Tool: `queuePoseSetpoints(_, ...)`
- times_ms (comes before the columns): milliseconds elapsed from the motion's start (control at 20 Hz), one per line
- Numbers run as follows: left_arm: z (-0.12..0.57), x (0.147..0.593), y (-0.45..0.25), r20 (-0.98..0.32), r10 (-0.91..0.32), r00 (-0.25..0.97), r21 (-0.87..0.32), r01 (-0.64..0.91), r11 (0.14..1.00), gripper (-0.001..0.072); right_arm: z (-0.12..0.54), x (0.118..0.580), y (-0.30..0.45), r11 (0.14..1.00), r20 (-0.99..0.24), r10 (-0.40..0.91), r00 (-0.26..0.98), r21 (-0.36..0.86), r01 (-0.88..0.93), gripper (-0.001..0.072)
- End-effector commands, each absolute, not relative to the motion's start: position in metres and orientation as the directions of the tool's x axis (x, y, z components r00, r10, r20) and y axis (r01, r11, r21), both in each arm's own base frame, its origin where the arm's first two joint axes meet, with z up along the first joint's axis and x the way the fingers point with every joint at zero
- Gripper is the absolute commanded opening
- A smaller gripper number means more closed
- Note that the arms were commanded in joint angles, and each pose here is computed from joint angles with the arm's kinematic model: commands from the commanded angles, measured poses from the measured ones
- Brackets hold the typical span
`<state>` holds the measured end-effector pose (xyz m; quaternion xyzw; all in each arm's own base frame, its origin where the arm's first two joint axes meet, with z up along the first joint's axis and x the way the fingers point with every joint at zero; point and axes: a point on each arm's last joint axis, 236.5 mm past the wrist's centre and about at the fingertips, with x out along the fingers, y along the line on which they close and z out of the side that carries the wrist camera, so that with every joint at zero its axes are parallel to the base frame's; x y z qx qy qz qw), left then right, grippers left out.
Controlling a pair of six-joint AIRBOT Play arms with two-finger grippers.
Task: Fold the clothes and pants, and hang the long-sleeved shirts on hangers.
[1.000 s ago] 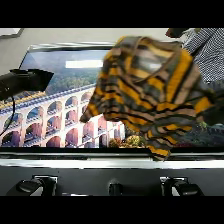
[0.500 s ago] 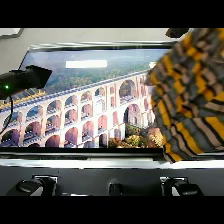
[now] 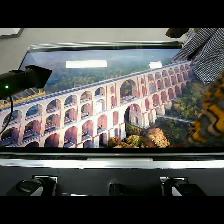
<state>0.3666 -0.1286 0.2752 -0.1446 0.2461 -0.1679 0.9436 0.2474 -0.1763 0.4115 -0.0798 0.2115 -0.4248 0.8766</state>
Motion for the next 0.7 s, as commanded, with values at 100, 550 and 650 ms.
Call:
queuePoseSetpoints(100,0.269,0.371,-0.129,-0.431,-0.385,0.816,-0.353,0.24,0.904,0.0596,0.408,0.267,-0.218,0.555,-0.322,-0.823,0.468,-0.28,0.783,0.0014)
queuePoseSetpoints(550,0.254,0.381,-0.131,-0.463,-0.382,0.8,-0.355,0.227,0.907,0.0596,0.426,0.212,-0.299,0.354,-0.246,-0.918,0.313,-0.148,0.923,0.0015)
queuePoseSetpoints(650,0.251,0.382,-0.131,-0.469,-0.381,0.797,-0.355,0.225,0.907,0.0596,0.44,0.202,-0.312,0.303,-0.183,-0.942,0.283,-0.091,0.949,0.0014)
